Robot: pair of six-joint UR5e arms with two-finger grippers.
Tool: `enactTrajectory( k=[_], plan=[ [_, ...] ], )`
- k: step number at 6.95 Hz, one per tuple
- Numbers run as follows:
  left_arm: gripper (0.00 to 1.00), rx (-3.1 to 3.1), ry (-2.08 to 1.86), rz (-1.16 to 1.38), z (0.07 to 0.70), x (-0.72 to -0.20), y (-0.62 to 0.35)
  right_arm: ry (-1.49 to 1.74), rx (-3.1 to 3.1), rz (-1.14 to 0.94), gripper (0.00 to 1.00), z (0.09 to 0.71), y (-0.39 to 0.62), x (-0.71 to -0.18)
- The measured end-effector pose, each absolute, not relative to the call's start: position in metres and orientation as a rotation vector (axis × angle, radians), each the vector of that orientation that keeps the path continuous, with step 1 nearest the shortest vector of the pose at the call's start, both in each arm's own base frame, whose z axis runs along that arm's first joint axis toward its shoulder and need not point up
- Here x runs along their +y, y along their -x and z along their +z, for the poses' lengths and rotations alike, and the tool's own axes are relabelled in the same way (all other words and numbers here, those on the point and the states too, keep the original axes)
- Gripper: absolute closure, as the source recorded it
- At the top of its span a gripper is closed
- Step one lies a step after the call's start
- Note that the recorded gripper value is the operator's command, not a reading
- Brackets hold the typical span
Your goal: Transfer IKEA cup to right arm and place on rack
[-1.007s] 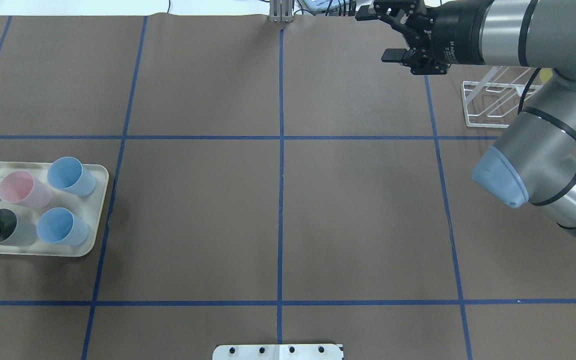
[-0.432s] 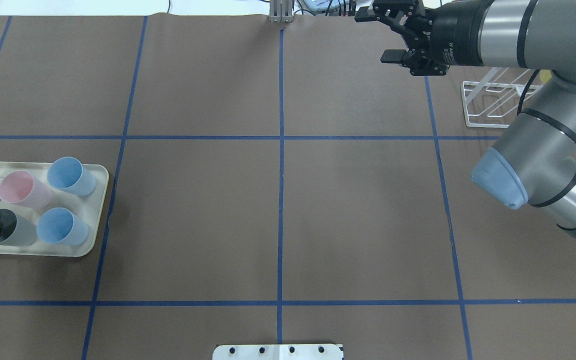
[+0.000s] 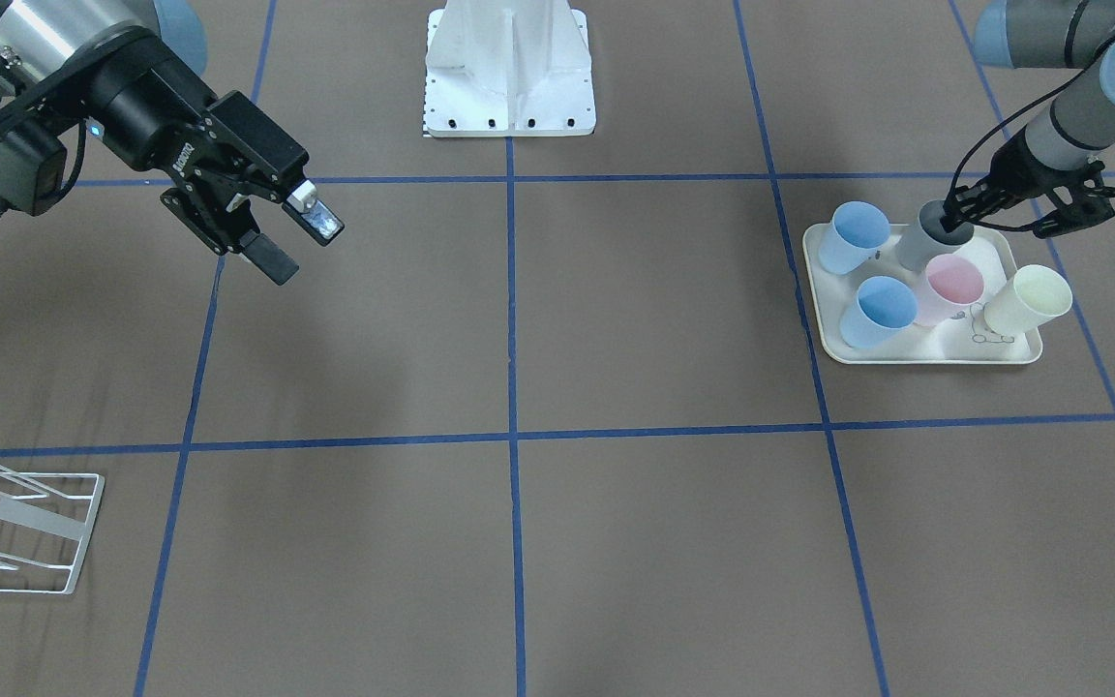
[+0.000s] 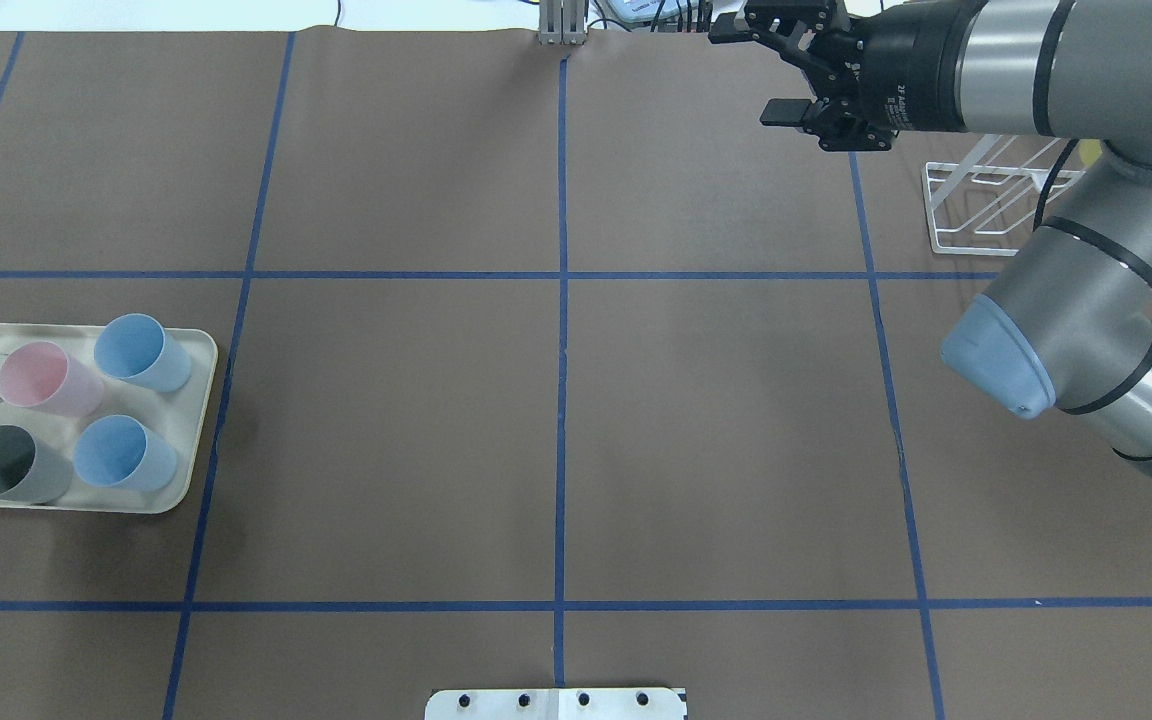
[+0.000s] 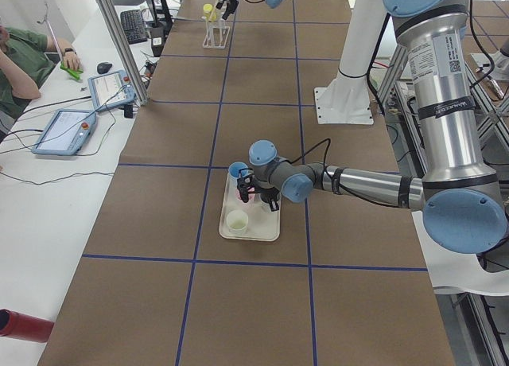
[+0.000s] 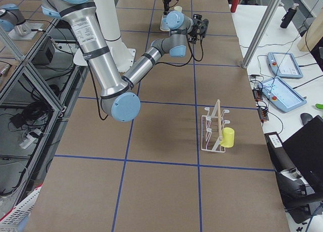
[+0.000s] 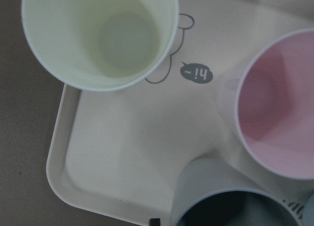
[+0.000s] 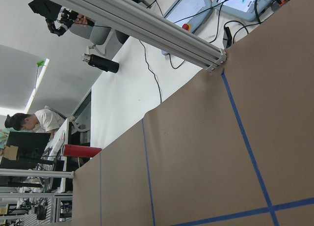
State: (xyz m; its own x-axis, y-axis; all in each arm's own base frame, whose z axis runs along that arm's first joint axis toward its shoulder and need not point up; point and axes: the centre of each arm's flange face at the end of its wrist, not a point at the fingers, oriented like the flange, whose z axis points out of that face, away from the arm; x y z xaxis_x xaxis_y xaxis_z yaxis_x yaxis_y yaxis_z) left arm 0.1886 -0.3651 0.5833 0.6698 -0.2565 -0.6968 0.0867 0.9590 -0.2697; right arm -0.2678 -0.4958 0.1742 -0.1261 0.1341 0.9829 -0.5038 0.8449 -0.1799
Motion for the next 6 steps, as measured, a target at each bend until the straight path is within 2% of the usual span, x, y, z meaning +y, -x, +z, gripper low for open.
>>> enactTrajectory(
  k=[4, 6],
  plan=[
    [1.00, 0.834, 0.106, -0.278, 0.589, -0.351, -0.075, -0.294, -1.612, 0.559, 0.00, 0.174, 0.269, -0.495],
    [1.00, 0.787, 0.086, -0.257, 0.564, -0.337, -0.022, -0.287, -1.614, 0.554, 0.00, 0.174, 0.273, -0.493]
  ],
)
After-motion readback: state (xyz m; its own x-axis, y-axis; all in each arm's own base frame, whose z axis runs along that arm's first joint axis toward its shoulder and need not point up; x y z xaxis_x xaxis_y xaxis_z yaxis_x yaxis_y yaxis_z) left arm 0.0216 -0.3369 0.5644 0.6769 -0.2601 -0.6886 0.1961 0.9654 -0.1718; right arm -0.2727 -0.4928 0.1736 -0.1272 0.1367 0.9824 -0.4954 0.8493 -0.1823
